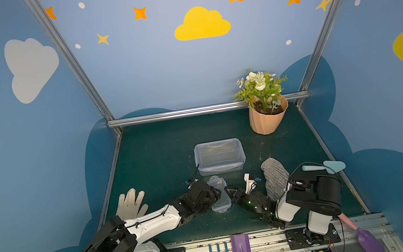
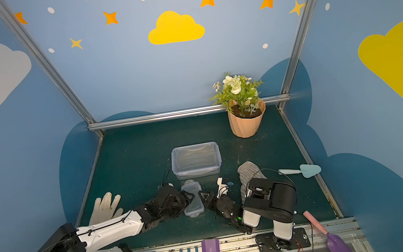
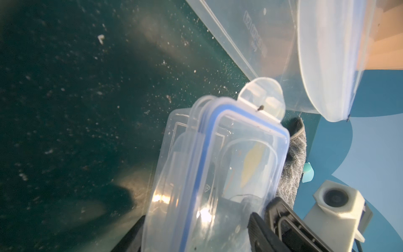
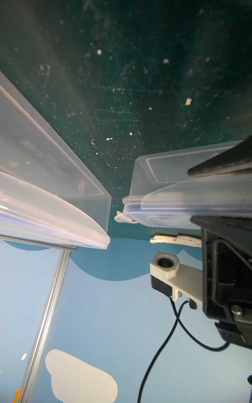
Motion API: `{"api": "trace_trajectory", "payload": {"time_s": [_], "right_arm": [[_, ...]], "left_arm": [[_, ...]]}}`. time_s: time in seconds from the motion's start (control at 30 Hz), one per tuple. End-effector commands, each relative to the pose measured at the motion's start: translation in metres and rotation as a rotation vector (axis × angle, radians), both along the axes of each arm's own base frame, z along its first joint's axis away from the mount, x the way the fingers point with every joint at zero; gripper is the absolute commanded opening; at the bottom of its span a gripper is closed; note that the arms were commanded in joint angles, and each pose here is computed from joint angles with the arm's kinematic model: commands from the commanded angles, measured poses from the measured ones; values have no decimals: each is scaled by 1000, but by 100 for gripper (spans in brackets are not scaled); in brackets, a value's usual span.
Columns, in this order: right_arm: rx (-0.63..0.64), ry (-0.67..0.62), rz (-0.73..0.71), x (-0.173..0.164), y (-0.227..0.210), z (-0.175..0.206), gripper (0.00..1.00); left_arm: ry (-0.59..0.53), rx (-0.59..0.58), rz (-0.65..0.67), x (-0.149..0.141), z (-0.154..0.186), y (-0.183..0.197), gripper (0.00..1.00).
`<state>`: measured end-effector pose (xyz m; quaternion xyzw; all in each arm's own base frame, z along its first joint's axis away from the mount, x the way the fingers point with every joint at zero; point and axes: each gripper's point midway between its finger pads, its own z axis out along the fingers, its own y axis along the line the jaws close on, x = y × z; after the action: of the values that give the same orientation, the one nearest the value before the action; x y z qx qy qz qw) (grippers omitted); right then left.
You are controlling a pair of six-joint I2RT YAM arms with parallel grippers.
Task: Wipe the insides of the lunch boxes
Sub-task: Open the fastener of the lunch box.
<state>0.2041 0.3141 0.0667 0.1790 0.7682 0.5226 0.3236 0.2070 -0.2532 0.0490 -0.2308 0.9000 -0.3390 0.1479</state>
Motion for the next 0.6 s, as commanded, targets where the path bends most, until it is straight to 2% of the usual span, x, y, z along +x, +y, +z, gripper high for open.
{"api": "trace_trajectory", "payload": {"time_s": [0.0,0.13,0.27,0.57], "right_arm": [[67,-35,-10,3,7,21,18],[64,-24,-2,2,7,17,11],[60,-11,-2,1,7,13,0],[28,15,3,0,7,3,0]], "left_arm": [[131,164,-17,-28,-43,28,69],[131,168,-21,-27,-44,27,69],[133,171,-26,-27,-44,26,69],[132,175,-38,-26,-44,22,68]]}}
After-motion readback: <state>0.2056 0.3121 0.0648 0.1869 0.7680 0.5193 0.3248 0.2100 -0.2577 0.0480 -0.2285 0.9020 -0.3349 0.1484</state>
